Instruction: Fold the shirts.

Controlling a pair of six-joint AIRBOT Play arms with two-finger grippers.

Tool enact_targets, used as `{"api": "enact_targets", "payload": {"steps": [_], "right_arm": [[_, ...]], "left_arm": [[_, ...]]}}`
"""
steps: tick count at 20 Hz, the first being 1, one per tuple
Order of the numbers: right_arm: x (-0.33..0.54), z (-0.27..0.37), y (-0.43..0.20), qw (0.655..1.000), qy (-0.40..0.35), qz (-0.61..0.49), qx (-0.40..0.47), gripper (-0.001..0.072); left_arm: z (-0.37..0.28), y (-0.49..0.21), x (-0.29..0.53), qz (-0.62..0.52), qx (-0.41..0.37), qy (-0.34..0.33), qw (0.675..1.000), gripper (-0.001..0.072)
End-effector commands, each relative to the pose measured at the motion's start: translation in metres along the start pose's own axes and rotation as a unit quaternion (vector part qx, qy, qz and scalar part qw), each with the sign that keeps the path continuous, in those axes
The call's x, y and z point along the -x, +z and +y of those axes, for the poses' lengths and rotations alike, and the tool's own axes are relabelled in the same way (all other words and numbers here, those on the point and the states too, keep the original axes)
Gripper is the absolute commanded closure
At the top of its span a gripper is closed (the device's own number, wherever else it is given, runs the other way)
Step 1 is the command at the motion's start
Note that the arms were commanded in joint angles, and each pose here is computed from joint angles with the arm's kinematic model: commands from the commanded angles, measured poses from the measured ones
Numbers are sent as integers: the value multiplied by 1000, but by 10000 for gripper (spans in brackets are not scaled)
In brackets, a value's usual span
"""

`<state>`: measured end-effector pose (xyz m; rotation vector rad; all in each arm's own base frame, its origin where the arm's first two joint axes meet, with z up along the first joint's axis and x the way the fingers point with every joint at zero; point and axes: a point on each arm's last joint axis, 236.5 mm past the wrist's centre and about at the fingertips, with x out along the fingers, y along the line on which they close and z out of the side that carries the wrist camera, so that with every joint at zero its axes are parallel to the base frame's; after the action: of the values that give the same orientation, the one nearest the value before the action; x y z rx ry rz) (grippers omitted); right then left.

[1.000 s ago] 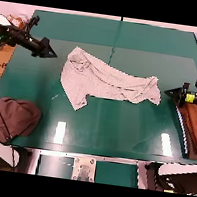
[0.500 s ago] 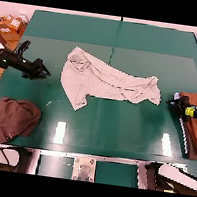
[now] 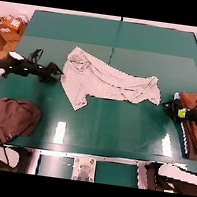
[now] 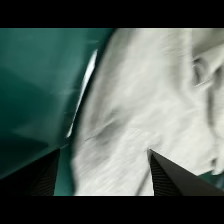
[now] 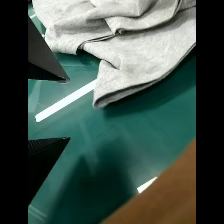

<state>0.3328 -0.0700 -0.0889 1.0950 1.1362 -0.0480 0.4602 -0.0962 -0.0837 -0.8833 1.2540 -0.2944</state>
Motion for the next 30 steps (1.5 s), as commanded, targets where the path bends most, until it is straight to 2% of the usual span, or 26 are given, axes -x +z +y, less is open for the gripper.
{"api": "enact_targets", "payload": {"steps": [1,2,3,4,5,12,18,22,26,30], "right_arm": [[-13,-5,0,1000,-3,5,-2,322],[-16,-5,0,1000,-2,8,-5,322],[-19,-6,-2,1000,-1,11,-8,322],[-25,-6,-4,1000,-1,18,-9,322],[-31,-8,-8,1000,-5,26,-8,322],[-43,-6,15,1000,-13,-5,-6,324],[-52,2,26,999,5,-18,-30,327],[-69,19,17,1000,14,7,-15,427],[-65,46,-9,996,50,71,18,700],[-17,103,-3,988,113,79,72,701]], "left_arm": [[-4,6,-33,-17,6,-29,999,83],[-2,9,-37,-22,11,-29,999,84],[-4,11,-37,-27,6,-34,999,249],[-9,10,-37,-26,-8,-42,999,513],[-16,8,-36,-20,-22,-55,998,684],[-56,23,-19,-20,-82,-91,992,689],[-61,27,-16,-24,-85,-94,992,689],[-63,21,-16,-13,-85,-99,991,689],[-70,11,-11,9,-92,-111,989,690],[-108,18,38,-9,-167,-90,982,691]]}}
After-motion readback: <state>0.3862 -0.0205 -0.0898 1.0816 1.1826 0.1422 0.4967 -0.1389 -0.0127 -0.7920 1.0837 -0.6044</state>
